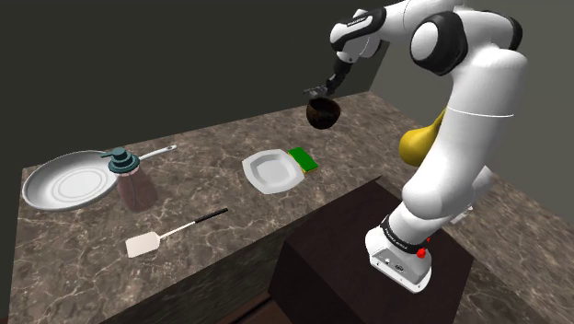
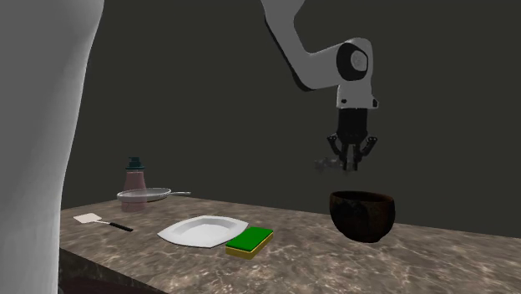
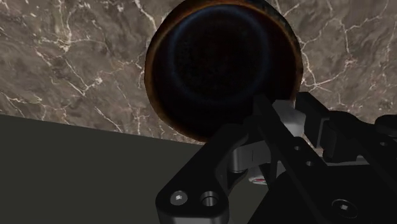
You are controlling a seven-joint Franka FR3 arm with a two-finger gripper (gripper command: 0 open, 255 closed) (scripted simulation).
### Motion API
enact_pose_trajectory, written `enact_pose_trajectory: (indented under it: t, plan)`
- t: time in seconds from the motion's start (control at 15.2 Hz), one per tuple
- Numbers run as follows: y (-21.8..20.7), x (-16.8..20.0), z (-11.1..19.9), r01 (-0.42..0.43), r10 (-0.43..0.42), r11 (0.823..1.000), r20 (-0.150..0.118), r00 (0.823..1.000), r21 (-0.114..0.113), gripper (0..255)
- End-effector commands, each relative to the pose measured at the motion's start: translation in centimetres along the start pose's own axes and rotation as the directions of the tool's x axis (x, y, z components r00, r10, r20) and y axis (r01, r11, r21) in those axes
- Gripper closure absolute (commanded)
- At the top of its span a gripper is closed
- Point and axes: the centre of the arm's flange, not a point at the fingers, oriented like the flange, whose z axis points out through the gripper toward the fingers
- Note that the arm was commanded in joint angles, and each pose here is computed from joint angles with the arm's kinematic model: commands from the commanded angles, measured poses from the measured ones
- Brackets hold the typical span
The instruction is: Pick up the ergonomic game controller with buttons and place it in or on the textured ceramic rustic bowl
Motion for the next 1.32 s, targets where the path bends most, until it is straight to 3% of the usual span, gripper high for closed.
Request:
enact_pose_trajectory:
  t: [0.0,0.26,1.25]
  plan:
    - [2.6,-0.8,0.1,0.002,-0.002,1.000,0.000,1.000,0.000,255]
    - [7.1,-2.1,-0.2,0.002,-0.002,1.000,0.000,1.000,0.000,255]
    - [7.4,-2.9,6.5,0.002,-0.002,1.000,0.000,1.000,0.000,255]
